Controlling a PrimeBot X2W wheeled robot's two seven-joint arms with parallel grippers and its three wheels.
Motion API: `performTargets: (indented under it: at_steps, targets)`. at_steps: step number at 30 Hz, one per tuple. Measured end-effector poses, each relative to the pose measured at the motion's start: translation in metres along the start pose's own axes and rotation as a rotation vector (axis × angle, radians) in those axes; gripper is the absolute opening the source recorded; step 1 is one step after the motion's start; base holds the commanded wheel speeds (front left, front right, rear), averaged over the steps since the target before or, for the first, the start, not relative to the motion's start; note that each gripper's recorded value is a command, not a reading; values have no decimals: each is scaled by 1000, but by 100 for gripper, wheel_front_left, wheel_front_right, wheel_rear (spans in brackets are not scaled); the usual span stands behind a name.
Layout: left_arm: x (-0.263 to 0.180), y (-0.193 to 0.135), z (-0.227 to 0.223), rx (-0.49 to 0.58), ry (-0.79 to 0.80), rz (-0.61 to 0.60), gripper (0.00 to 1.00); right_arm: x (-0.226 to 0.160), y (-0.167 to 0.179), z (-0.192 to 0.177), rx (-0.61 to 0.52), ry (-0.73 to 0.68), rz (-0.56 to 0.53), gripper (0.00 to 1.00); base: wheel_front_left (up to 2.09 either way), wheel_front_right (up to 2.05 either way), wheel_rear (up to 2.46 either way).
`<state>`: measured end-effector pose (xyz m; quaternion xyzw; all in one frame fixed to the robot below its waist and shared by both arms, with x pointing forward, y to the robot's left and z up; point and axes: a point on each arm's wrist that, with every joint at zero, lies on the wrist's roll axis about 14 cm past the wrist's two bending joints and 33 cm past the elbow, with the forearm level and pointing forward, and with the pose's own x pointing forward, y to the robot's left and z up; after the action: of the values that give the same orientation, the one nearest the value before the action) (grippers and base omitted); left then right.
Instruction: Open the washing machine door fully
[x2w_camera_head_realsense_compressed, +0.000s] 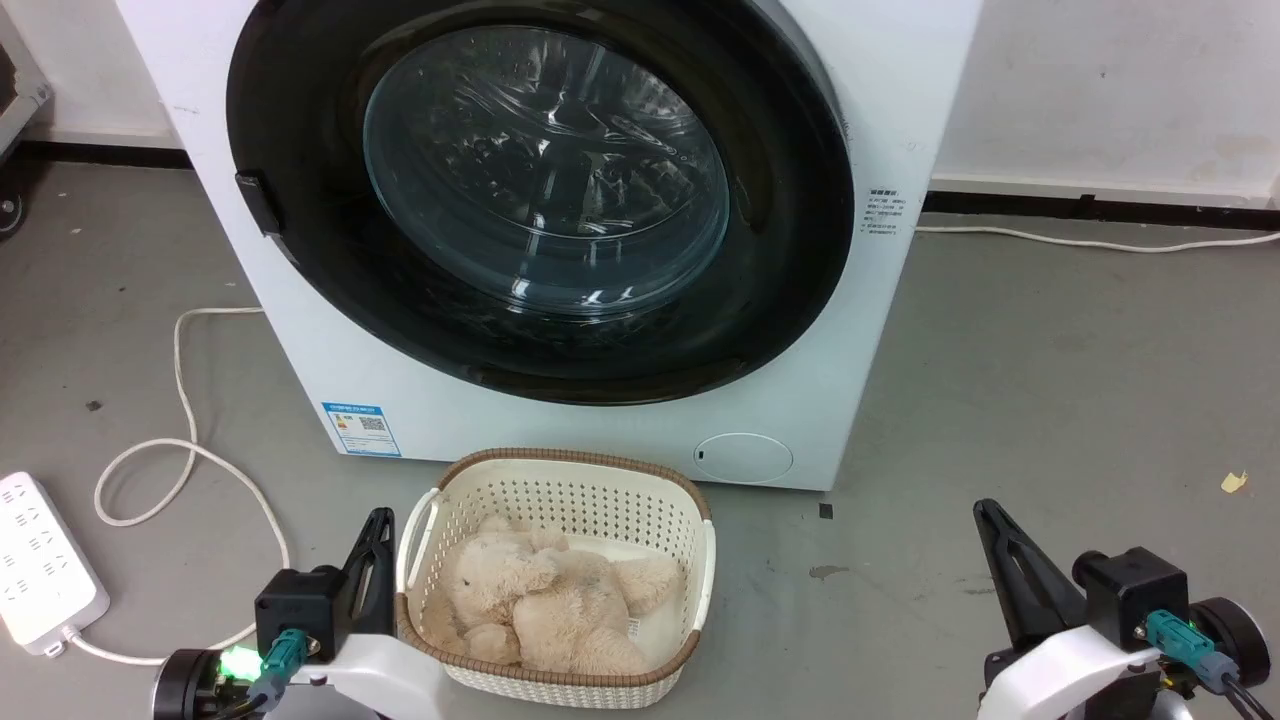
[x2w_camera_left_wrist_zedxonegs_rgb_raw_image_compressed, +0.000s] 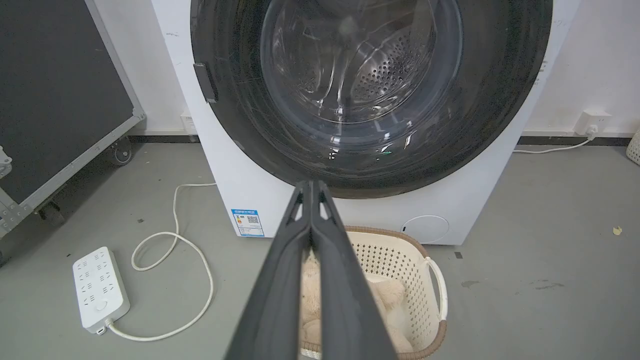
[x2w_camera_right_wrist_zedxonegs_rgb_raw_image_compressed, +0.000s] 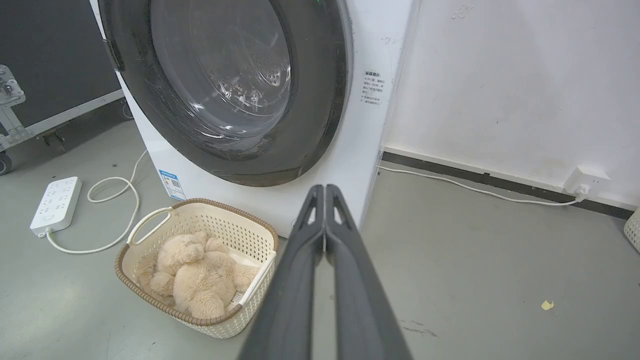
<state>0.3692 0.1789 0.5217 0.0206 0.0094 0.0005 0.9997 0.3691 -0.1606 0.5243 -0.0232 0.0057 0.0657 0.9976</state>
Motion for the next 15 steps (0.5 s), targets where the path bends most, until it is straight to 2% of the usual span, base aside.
performTargets:
  at_steps: [15]
  targets:
    - [0,0,0,0,0,0,0,0,0,0,0,0,0,0,0,0,0]
